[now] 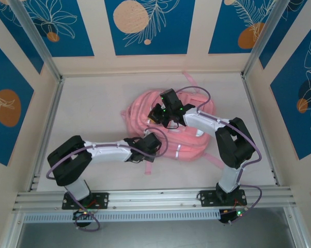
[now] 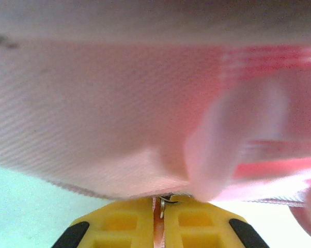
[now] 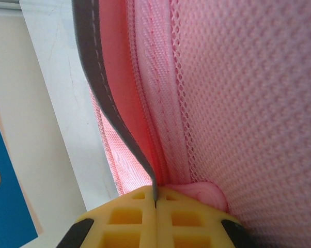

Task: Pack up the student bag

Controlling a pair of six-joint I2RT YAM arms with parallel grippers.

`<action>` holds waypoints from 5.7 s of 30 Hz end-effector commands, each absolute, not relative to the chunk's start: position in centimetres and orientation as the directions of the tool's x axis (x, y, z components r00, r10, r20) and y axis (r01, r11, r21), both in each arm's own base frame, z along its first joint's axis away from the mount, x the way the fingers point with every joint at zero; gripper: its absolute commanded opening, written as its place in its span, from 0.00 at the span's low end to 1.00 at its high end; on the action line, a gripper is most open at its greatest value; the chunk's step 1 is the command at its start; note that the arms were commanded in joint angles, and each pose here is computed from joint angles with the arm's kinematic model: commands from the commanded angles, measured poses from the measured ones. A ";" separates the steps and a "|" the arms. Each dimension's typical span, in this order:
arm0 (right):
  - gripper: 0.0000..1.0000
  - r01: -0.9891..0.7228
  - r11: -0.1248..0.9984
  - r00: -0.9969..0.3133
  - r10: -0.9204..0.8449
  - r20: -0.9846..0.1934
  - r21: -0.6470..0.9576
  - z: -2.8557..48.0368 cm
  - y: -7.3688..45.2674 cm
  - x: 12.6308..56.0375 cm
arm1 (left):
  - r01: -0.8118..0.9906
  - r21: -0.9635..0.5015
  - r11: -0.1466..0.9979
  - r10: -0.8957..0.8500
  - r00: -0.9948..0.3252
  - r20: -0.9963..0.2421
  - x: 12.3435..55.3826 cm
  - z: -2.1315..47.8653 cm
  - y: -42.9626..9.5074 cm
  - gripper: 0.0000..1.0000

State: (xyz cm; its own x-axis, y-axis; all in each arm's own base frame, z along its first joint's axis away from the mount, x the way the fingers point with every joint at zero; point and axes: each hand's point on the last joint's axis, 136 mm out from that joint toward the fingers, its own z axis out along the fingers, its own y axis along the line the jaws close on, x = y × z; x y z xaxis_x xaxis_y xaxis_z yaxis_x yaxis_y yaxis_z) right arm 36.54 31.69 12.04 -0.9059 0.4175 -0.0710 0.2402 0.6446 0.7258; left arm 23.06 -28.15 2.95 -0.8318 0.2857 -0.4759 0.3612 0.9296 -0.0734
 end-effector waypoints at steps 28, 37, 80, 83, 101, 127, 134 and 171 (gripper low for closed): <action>0.46 0.417 0.807 -0.788 0.550 -0.276 0.419 14.9 16.2 24.6 | 0.479 -0.328 0.814 0.321 -0.842 -0.433 19.4 5.7 -31.8 0.00; 0.53 0.576 0.578 -0.731 0.681 0.047 0.578 10.4 16.6 16.4 | 0.495 -0.449 0.744 0.295 -0.846 -0.445 19.2 9.5 -36.2 0.00; 0.00 0.577 0.540 -0.524 0.820 -0.229 0.613 5.0 10.5 20.9 | 0.542 -0.146 0.827 0.460 -0.804 -0.376 18.2 7.9 -30.1 0.00; 0.00 0.574 0.558 -0.525 0.812 -0.253 0.600 5.3 10.0 21.1 | 0.514 -0.153 0.844 0.432 -0.821 -0.373 18.6 7.8 -29.0 0.00; 0.18 0.534 0.671 -0.617 0.726 -0.305 0.515 8.1 9.2 22.3 | 0.415 -0.270 0.869 0.307 -0.880 -0.363 19.7 8.1 -26.4 0.00; 0.56 0.419 0.597 -0.744 0.657 -0.118 0.684 9.0 17.9 17.2 | 0.675 -0.472 0.567 0.519 -0.738 -0.433 12.7 12.6 -35.5 0.00; 0.45 0.406 0.548 -0.723 0.682 -0.110 0.731 7.0 18.3 18.3 | 0.680 -0.546 0.489 0.507 -0.731 -0.457 11.7 13.7 -36.7 0.00; 0.00 0.557 0.618 -0.653 0.738 -0.168 0.554 4.2 10.3 21.6 | 0.519 -0.227 0.824 0.432 -0.835 -0.340 16.7 8.7 -26.5 0.00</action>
State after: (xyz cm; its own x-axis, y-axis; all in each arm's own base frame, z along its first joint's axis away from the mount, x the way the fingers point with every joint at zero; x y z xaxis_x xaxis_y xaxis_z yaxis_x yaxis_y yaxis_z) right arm 20.40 12.18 4.12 -0.6632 0.7425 -0.0941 0.5557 0.5727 0.6027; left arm 16.55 -29.39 9.40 -0.8057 0.4513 -0.3837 0.5694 0.7685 -0.2919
